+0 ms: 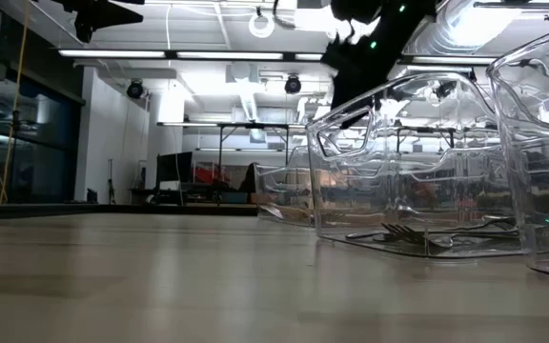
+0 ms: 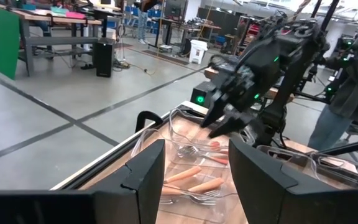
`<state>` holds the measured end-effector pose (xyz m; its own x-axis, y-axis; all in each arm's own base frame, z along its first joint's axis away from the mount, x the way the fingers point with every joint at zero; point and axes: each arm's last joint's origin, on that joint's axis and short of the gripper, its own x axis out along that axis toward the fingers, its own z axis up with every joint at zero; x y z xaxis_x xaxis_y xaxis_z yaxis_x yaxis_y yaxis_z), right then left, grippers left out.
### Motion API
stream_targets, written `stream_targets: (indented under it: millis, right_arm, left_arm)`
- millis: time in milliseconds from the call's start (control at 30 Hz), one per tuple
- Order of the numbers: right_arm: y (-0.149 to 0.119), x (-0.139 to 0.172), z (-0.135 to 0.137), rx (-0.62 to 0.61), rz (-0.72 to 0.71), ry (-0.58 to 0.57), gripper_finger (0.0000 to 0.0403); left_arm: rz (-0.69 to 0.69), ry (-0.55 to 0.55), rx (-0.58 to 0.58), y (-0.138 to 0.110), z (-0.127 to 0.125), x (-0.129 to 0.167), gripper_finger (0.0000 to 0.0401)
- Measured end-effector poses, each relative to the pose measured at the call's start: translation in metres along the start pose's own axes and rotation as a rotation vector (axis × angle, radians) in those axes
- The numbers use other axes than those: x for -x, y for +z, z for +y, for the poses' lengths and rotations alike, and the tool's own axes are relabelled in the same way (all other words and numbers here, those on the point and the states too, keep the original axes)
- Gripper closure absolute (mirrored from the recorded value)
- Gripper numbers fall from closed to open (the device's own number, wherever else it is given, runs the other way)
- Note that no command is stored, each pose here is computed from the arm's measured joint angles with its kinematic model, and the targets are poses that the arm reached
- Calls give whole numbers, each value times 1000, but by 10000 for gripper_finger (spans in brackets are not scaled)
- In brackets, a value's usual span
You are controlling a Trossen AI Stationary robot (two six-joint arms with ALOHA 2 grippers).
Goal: Sort silverware by color (type)
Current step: Return to Home Position
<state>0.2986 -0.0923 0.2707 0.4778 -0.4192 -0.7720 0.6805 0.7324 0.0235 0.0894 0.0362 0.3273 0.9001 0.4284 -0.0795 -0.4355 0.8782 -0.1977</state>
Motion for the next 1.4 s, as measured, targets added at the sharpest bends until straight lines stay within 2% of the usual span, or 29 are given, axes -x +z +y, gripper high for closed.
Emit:
stream_targets:
  millis: [233,333,600,733,900,1033,1167,1400]
  right_arm:
    - [4,49,-10,65,-124,63,224]
    - [1,63,-10,80,-191,137,224]
    - [-23,66,-6,59,-361,425,234]
    - [-29,69,-5,29,-442,530,244]
    - [-22,75,-3,24,-521,563,256]
    - [-16,80,-2,15,-585,588,261]
    - [-14,82,-1,22,-610,610,261]
    - [-14,82,-1,19,-604,612,261]
  left_arm:
    - [-11,10,23,1,0,0,236]
    - [-42,2,50,4,-1,0,236]
    - [-136,-99,81,15,-8,-7,239]
    - [-140,-149,79,12,-15,-16,262]
    - [-290,-315,115,-11,-24,-28,326]
    - [-321,-348,154,-36,-25,-32,388]
    - [-305,-364,180,-41,-25,-29,394]
    - [-282,-406,149,-44,-28,-21,400]
